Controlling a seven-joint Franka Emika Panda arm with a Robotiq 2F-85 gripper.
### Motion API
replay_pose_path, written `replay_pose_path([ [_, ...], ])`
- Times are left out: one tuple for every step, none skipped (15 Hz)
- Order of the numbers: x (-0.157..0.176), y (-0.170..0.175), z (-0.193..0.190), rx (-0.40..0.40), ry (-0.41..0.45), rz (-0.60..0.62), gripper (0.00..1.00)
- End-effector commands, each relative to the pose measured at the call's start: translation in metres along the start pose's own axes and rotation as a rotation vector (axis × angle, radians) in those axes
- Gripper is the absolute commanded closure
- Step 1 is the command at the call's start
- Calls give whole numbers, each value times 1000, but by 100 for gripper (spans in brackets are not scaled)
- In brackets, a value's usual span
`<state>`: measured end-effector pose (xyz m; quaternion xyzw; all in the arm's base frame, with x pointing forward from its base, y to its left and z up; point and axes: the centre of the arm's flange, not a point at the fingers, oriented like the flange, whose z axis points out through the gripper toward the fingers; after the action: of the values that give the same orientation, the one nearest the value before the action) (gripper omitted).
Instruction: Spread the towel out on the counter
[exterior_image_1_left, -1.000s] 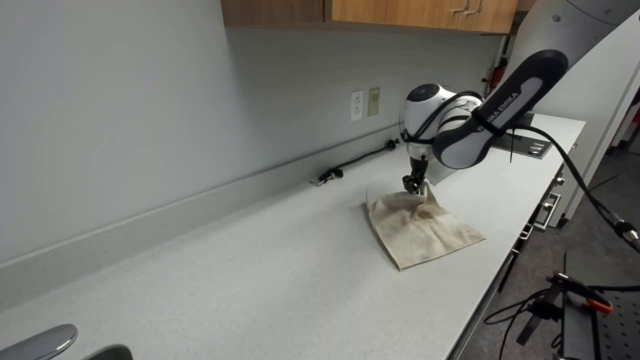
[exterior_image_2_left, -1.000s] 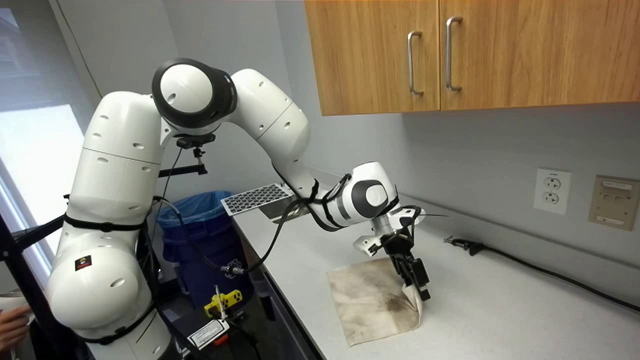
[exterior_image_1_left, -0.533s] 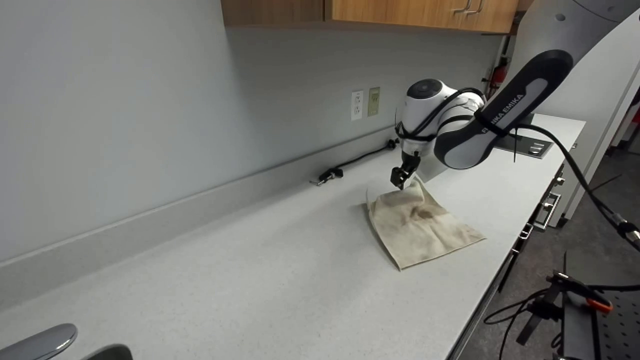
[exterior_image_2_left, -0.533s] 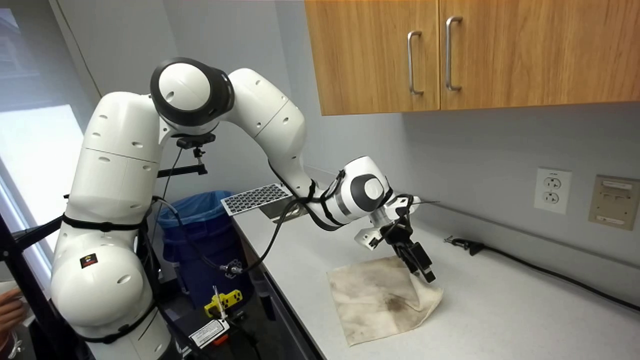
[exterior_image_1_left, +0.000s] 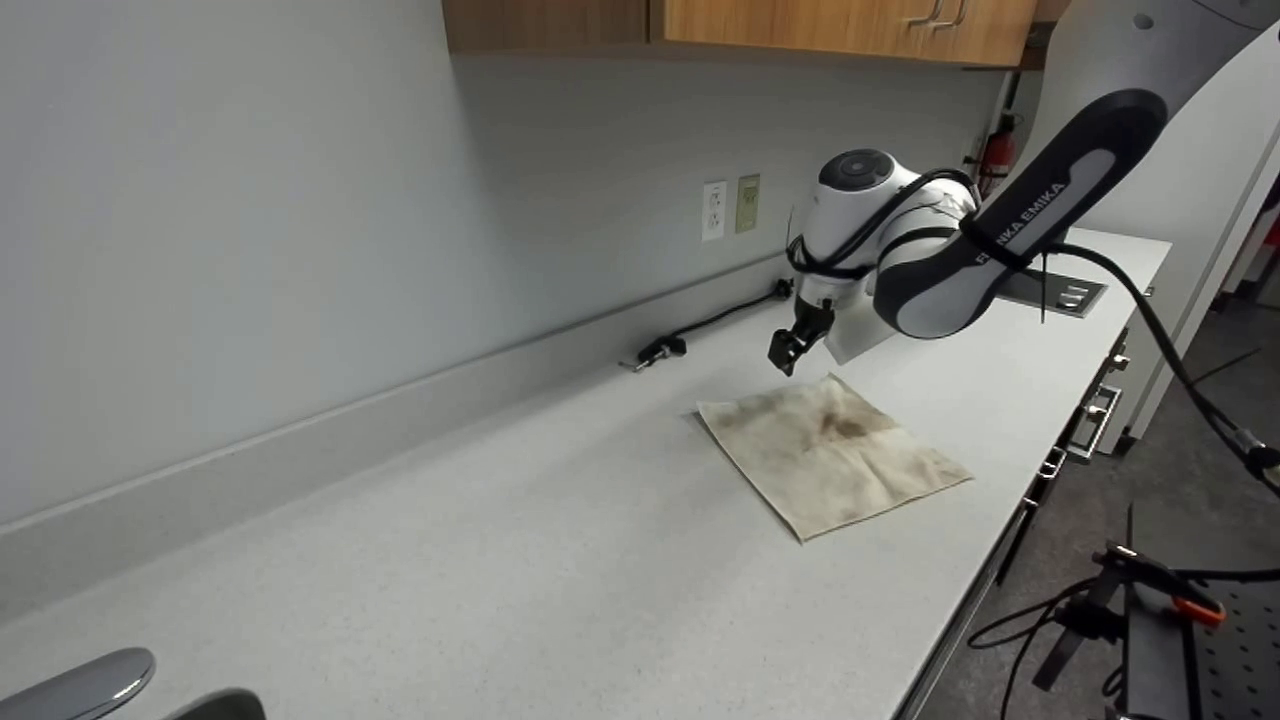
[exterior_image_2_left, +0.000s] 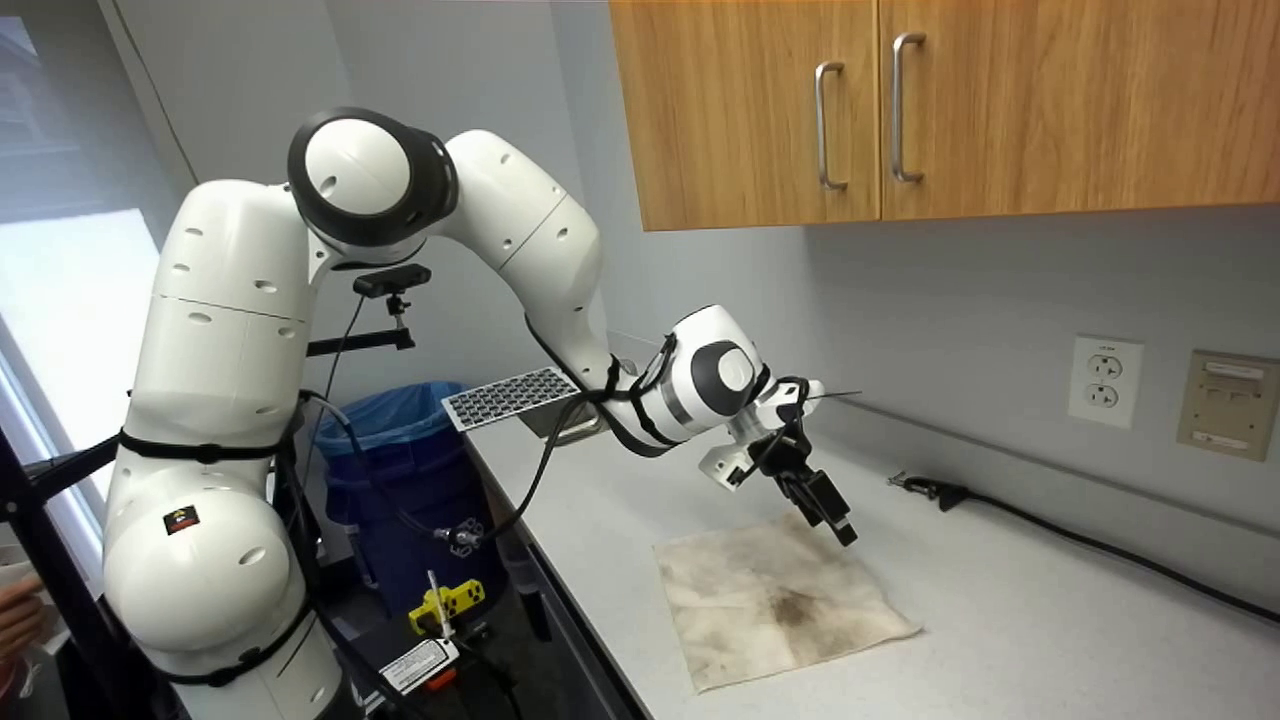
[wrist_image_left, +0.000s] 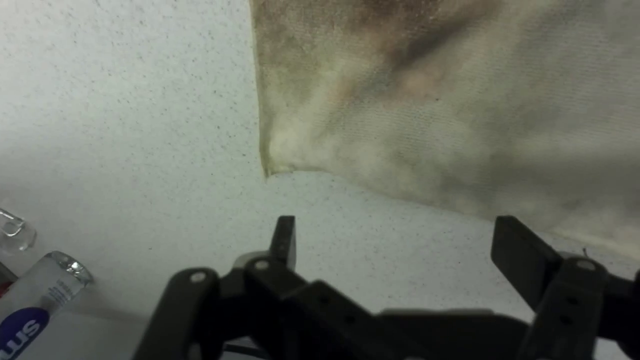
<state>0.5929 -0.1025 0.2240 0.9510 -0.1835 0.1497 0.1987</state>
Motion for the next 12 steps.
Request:
replay_pose_path([
  [-15,-4,-14,74,-30,5,0],
  [-19,-5,-18,95,-45,2,0],
  [-24,-6,-26,116,-67,-3,0],
  [-29,-7,-32,140,-86,-13,0],
  [-34,-6,-43,160,-92,-23,0],
  [-38,-5,-53,181,-98,-35,0],
  [-44,-3,-65,198,-97,-45,0],
  [-48,0,-75,214,-98,-57,0],
  [-53,4,-87,232,-95,-70,0],
  [-57,7,-97,245,-89,-77,0],
  [-62,12,-109,263,-80,-81,0],
  [-66,17,-119,282,-78,-86,0],
])
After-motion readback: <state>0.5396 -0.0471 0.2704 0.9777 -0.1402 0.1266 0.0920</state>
